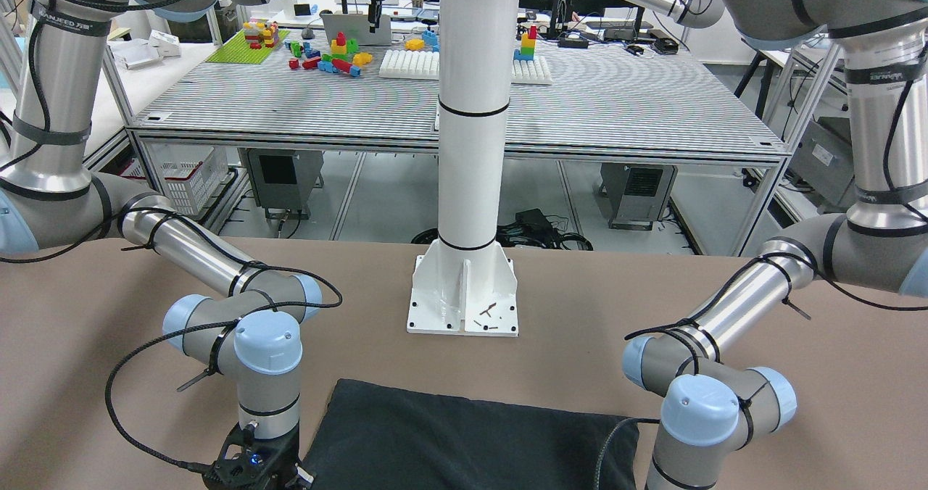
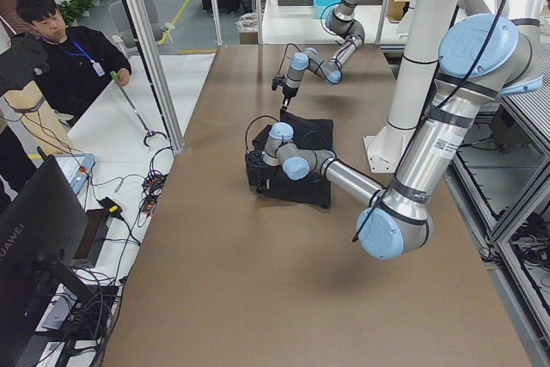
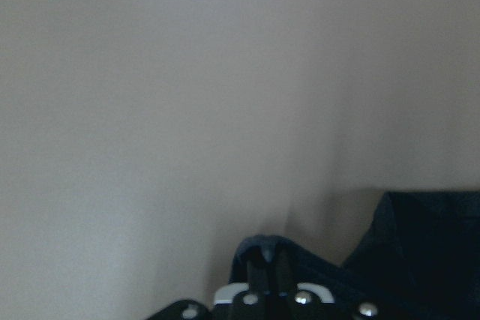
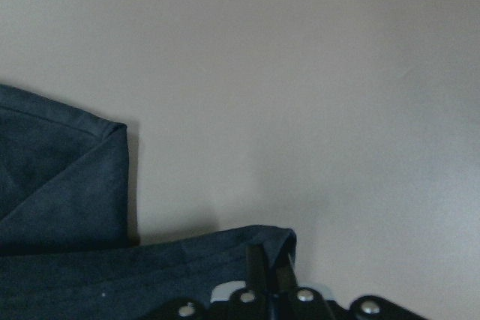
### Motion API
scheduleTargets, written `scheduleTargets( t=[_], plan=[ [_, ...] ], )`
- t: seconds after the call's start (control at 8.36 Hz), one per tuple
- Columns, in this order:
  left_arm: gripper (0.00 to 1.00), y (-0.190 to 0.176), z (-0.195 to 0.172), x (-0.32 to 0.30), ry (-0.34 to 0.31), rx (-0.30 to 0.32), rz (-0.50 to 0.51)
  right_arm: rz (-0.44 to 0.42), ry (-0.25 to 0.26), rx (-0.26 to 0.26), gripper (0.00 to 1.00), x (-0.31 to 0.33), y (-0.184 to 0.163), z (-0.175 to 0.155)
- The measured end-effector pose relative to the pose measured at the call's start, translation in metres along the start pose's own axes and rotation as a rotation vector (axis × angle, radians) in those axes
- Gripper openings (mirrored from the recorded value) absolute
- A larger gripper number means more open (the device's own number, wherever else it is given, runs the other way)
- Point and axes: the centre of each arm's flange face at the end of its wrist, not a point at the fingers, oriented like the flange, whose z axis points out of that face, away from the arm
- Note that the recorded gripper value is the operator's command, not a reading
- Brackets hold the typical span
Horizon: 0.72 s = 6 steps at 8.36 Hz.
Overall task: Fold clothes
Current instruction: 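Lay the hem down near the neckline and open both grippers, then move the left gripper to the folded shirt's side edge nearest it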
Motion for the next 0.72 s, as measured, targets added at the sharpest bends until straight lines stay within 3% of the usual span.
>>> scheduleTargets(
  t=[0.36,0.72],
  plan=[
    [0.95,-0.007,-0.008,-0.012,0.058,0.022,0.146,-0.021,-0.058,0.016,0.94,-0.005,-0.002,-0.004],
    [0.94,0.003,-0.040,-0.032,0.146,-0.044,0.205,-0.031,-0.077,0.021,0.94,-0.006,-0.002,-0.007]
  ],
)
